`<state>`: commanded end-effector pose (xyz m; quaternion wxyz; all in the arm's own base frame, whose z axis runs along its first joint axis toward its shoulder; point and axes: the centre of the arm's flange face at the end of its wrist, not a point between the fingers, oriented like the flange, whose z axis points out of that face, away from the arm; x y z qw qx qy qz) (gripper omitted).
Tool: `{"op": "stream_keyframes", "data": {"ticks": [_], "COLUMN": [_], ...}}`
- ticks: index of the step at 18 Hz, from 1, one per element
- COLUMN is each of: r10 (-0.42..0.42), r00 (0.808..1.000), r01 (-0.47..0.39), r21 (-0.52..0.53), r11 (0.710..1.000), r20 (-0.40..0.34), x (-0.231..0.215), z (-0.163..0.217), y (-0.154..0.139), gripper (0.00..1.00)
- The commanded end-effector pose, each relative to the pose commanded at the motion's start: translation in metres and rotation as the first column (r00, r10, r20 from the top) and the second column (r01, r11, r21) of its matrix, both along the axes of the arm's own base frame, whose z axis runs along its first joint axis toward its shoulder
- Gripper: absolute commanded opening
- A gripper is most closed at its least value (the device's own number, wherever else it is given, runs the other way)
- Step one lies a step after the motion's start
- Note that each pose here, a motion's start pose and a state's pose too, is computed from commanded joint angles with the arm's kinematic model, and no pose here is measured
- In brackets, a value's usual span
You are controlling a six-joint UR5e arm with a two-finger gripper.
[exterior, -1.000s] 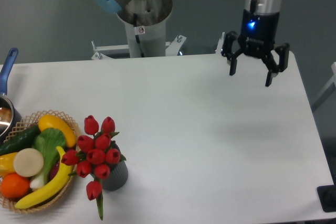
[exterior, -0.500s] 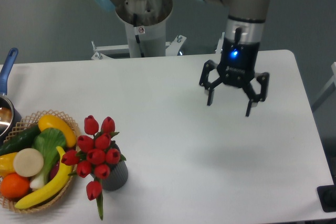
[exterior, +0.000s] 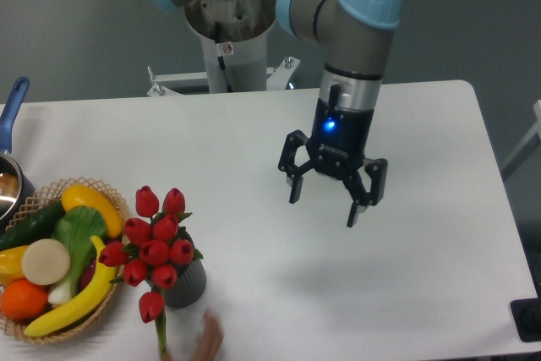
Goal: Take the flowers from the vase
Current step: 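Lower the open gripper around the tulip stems above the vase rim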
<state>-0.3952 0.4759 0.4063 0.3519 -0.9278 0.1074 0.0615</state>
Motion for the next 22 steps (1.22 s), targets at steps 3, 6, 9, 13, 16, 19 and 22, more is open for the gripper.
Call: {"op": "stream_keyframes", "data": {"ticks": [3,6,9,13,16,19,22], "r10": [-0.092,-0.177,-0.235,-0.240,-0.253,-0.296,-0.301], "r00": [0.995,0.983,0.967,0.961,0.956,0.940,0.925], "r01": [0.087,0.165,0.199,0.191,0.201,0.235,0.231], "r21": [0.100,0.176,0.296,0.303,0.302,0.303,0.290], "r11": [0.991,0.971,0.934,0.934,0.932,0.924,0.929], "r20": [0.040,0.054,0.094,0.135,0.145,0.172,0.229], "x": [0.003,0.008,0.003,0.010,0.020,0.043,0.058], "z": [-0.003,-0.011,-0.026,-0.045,-0.048,-0.049,-0.058], "y": [-0.001,-0.002,-0.022,-0.031,-0.027,-0.005,0.011], "gripper": [1.00,1.00,1.00,1.00,1.00,1.00,1.00]}}
